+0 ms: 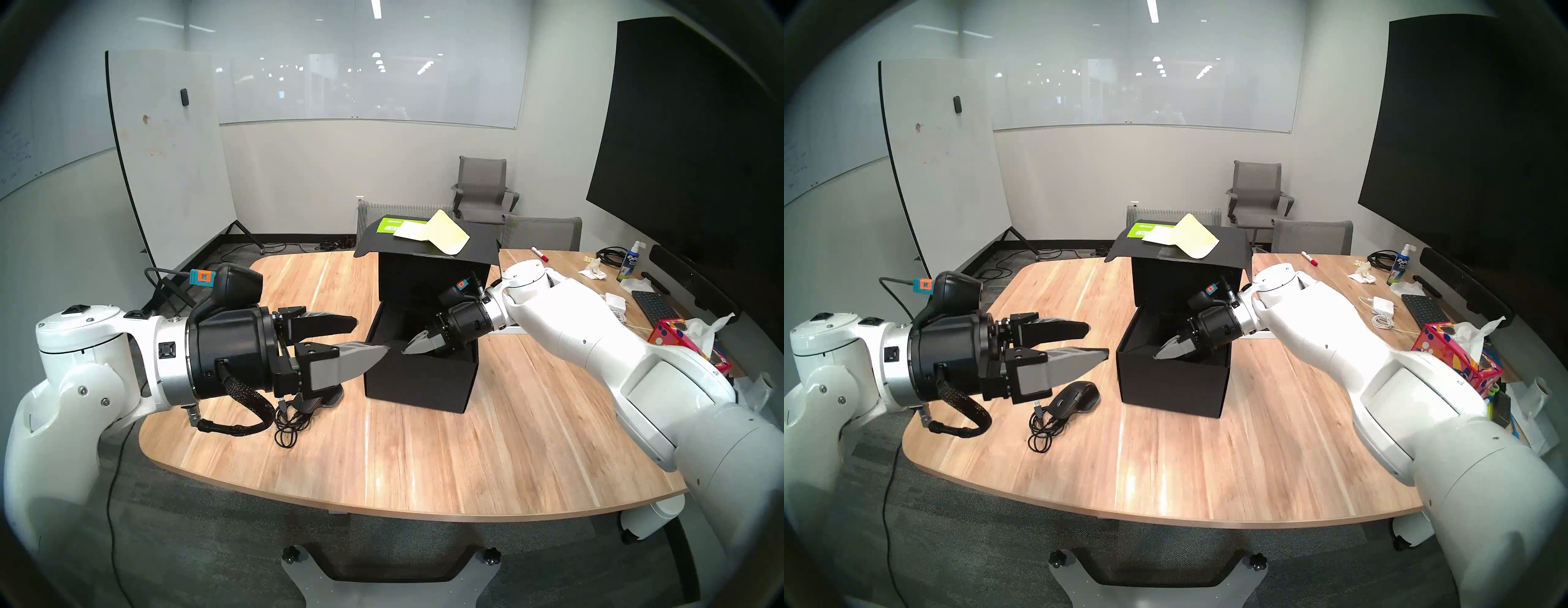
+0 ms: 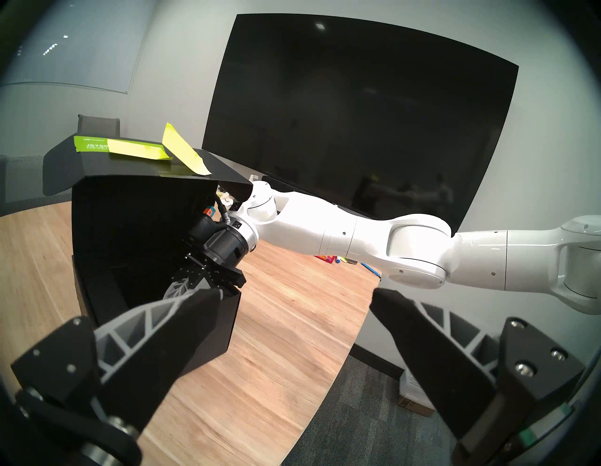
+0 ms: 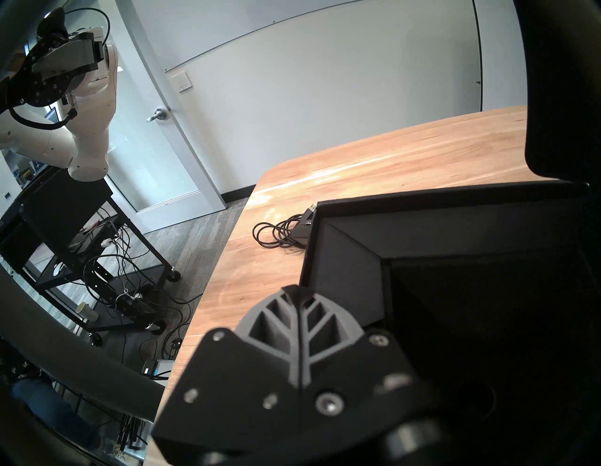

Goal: Open the box and place the mouse inside

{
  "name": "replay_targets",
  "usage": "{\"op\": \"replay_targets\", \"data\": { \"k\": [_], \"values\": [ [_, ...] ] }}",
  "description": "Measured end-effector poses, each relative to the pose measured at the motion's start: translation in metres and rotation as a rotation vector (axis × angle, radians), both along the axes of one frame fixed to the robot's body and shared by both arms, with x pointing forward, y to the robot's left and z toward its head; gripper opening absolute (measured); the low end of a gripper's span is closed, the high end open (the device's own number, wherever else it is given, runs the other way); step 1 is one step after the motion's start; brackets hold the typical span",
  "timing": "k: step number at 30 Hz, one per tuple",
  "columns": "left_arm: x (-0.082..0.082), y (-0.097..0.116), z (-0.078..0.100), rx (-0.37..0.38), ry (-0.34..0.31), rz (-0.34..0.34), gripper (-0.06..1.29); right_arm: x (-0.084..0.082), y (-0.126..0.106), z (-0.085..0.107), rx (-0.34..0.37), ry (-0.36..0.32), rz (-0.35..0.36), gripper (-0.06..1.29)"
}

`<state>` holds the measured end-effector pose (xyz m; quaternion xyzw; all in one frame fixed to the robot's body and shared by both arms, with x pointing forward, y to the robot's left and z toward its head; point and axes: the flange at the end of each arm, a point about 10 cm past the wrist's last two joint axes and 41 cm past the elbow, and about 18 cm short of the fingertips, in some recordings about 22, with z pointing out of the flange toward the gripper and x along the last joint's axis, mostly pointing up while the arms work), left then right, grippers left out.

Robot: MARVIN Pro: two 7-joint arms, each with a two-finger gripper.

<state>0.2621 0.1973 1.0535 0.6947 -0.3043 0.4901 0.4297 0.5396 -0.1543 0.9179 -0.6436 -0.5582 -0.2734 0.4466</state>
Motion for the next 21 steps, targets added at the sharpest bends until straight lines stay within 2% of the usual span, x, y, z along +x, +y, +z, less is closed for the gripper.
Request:
{"op": "replay_targets", "data": {
  "k": [21],
  "values": [
    [0.000,0.000,0.000,0.000,0.000,0.000,1.27,0.006,0.024,-0.006,0.028,-0.017,0.020,-0.02]
  ]
}}
